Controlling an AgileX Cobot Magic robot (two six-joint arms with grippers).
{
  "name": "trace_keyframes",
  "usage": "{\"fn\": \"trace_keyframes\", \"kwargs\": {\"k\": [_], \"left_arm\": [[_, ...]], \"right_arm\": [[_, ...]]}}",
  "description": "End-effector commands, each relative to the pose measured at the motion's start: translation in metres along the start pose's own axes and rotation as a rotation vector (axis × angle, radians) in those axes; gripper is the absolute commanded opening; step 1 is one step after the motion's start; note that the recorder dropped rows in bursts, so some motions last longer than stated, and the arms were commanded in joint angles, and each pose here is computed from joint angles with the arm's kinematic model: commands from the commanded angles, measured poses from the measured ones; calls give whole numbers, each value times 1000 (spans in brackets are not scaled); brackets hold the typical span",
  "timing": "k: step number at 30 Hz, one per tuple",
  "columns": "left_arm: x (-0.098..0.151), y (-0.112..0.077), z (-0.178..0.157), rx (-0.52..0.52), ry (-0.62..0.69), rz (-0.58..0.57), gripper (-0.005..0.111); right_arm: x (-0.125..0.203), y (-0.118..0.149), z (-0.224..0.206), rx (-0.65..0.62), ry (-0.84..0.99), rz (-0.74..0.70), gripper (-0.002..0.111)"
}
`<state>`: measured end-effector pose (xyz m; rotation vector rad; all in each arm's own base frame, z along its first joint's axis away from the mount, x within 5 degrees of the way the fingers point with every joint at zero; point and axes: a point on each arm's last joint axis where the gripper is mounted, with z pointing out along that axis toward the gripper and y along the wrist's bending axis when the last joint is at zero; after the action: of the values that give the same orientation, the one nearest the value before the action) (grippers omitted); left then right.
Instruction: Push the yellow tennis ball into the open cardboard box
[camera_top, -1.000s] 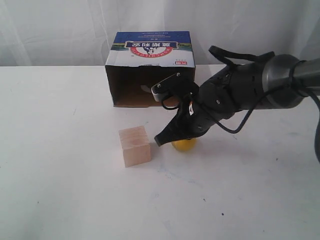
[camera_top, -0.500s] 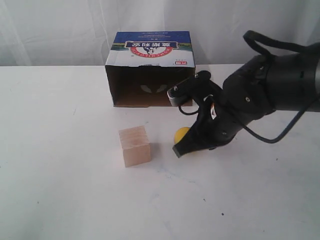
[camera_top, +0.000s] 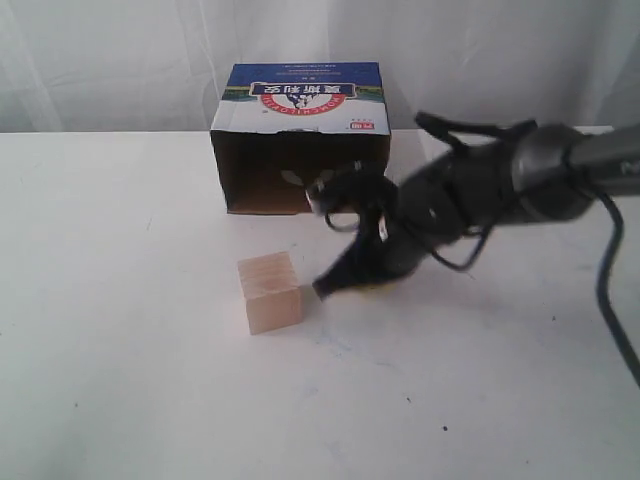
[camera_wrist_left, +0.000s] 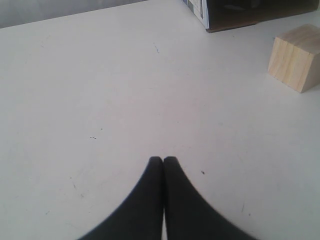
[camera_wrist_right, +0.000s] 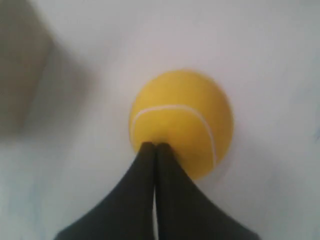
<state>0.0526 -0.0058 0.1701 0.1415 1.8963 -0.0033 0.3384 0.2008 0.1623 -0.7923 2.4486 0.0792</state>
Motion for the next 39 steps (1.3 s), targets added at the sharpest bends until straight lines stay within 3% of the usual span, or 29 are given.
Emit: {"fn": "trace_keyframes", "kwargs": {"k": [1, 3, 6, 13, 26, 39], "left_arm": [[1, 0, 0, -2, -1, -11, 0], [1, 0, 0, -2, -1, -11, 0], [1, 0, 0, -2, -1, -11, 0], [1, 0, 0, -2, -1, -11, 0], [1, 0, 0, -2, -1, -11, 0], [1, 0, 0, -2, -1, -11, 0]], "right_arm": [[-80, -15, -57, 100, -183, -73, 0], [-97, -11, -106, 147, -269, -114, 0], [-89, -10, -137, 156, -274, -100, 0], [-47, -6, -138, 125, -226, -67, 0], [44, 7, -150, -1, -338, 57, 0], [61, 7, -167, -16, -346, 117, 0]]}}
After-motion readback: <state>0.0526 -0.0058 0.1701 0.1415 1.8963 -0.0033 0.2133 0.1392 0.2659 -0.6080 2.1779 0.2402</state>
